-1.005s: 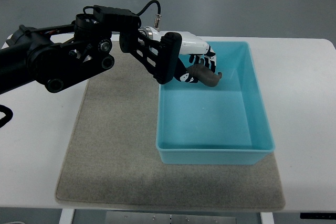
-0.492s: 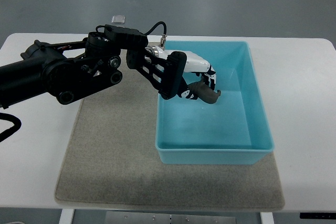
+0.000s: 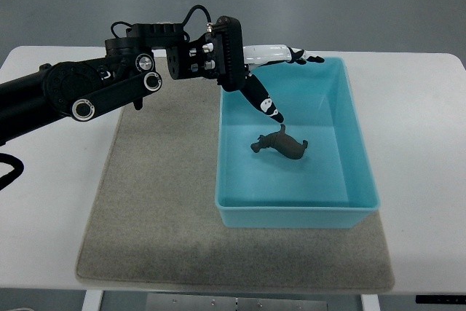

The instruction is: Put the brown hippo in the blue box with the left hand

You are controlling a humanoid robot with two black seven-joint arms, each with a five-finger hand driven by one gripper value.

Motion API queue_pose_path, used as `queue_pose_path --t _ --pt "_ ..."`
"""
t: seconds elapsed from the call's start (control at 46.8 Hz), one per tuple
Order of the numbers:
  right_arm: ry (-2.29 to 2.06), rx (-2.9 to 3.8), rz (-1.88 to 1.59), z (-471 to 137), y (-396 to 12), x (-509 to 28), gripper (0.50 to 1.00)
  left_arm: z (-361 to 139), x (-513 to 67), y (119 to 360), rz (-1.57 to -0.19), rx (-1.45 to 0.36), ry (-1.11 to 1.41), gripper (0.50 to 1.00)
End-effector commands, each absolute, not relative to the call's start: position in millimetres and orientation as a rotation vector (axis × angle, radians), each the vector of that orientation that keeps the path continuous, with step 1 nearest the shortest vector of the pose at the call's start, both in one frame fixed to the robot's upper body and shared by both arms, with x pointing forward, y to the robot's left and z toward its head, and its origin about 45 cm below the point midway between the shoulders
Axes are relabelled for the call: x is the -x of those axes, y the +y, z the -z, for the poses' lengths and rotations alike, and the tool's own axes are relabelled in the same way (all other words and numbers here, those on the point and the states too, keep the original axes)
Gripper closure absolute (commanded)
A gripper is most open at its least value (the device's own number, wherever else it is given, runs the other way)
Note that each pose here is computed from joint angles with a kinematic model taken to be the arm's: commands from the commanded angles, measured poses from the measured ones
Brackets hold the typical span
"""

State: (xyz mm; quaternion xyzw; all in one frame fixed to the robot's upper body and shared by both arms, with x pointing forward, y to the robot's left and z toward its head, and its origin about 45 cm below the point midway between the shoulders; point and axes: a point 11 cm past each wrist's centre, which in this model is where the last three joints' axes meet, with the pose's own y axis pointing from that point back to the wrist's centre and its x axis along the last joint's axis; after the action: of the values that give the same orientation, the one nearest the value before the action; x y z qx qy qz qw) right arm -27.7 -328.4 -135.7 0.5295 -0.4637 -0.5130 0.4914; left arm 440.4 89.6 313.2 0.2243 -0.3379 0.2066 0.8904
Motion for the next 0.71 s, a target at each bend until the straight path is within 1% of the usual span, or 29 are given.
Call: queue_pose_path --t 0.0,0.15,0.321,0.406,0.534,0.684 --pt "-1.126 -1.285 1.246 135.7 -328.4 27.7 0.564 -316.9 -450.9 101.0 -0.509 -0.430 -0.622 0.501" --pt "-1.125 -1.286 1.245 135.7 -328.4 27.7 0.564 -319.0 -465.0 121.6 -0.629 -0.347 -0.433 0.501" --pt "-1.126 -1.285 1.246 135.7 -328.4 27.7 0.564 -326.5 -480.1 156.8 -0.766 -0.236 -0.230 0.500" --pt "-1.126 -1.285 1.246 135.7 -328.4 27.7 0.564 -330.8 -485.3 178.6 -0.826 -0.196 -0.163 0.500" --pt "-1.125 -1.286 1.245 135.7 -328.4 27.7 0.564 -330.3 -487.8 205.0 -0.868 -0.145 -0.068 0.500" --pt "-1.126 -1.285 1.246 135.7 -328.4 27.7 0.564 -316.5 -488.2 230.3 -0.896 -0.084 0.060 0.500"
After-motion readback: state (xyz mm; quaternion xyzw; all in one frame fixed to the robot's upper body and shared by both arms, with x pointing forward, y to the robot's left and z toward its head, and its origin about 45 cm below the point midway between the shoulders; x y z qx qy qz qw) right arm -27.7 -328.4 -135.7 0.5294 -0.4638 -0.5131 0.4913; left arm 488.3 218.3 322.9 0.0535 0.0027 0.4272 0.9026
